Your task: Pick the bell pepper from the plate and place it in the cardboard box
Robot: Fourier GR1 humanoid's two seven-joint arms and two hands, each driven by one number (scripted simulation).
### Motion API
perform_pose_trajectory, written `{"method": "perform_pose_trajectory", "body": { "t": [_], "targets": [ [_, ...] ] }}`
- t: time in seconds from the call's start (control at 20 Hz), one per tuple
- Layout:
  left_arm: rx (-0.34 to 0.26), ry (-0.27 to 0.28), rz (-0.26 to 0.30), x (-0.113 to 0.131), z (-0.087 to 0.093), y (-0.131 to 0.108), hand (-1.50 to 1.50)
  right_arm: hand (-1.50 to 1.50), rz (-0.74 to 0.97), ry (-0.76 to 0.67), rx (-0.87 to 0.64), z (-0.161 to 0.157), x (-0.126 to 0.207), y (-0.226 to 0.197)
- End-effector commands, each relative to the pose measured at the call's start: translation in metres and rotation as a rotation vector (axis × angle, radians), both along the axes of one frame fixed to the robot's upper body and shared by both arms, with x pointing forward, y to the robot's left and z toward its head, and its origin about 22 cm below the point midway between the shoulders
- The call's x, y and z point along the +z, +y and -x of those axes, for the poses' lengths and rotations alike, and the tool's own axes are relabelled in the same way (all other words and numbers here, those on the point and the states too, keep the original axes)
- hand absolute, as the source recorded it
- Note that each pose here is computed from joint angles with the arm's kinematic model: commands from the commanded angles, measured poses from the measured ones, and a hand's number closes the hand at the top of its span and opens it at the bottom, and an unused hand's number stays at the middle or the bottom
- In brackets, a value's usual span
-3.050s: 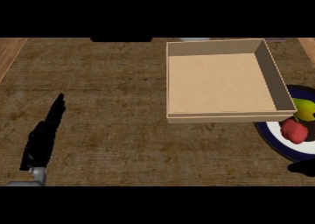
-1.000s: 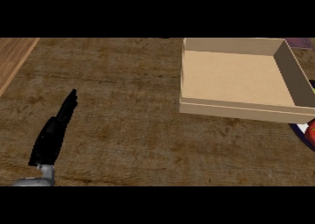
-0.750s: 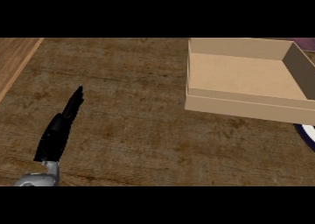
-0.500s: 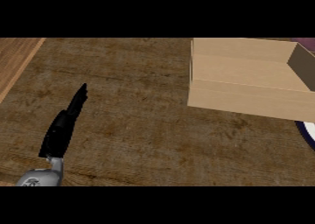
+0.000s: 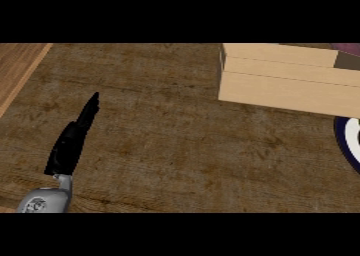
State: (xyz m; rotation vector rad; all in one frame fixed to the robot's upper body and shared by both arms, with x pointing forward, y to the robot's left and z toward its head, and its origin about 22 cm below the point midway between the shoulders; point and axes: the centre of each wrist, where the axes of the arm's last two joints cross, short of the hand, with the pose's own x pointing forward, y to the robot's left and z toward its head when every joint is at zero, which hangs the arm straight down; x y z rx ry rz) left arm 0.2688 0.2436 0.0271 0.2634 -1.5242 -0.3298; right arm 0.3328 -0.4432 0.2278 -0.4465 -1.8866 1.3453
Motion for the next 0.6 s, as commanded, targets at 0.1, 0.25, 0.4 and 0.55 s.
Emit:
{"method": "perform_pose_trajectory", "body": {
  "t": [0.1, 0.25, 0.4, 0.55],
  "targets": [
    [0.002, 0.023, -0.004, -0.009, 0.004, 0.003, 0.00, 1.50, -0.154, 0.060, 0.279, -0.028, 0.033, 0.019],
    [0.031, 0.007, 0.006, -0.002, -0.006, 0.000, 0.00, 1.50, -0.147, 0.088, 0.316, -0.044, 0.030, 0.040],
    [0.055, 0.027, -0.009, -0.012, 0.005, 0.014, 0.00, 1.50, -0.131, 0.129, 0.340, -0.061, 0.030, 0.066],
    [0.059, 0.028, 0.001, -0.020, 0.011, 0.008, 0.00, 1.50, -0.088, 0.151, 0.364, -0.077, 0.032, 0.096]
  ]
}}
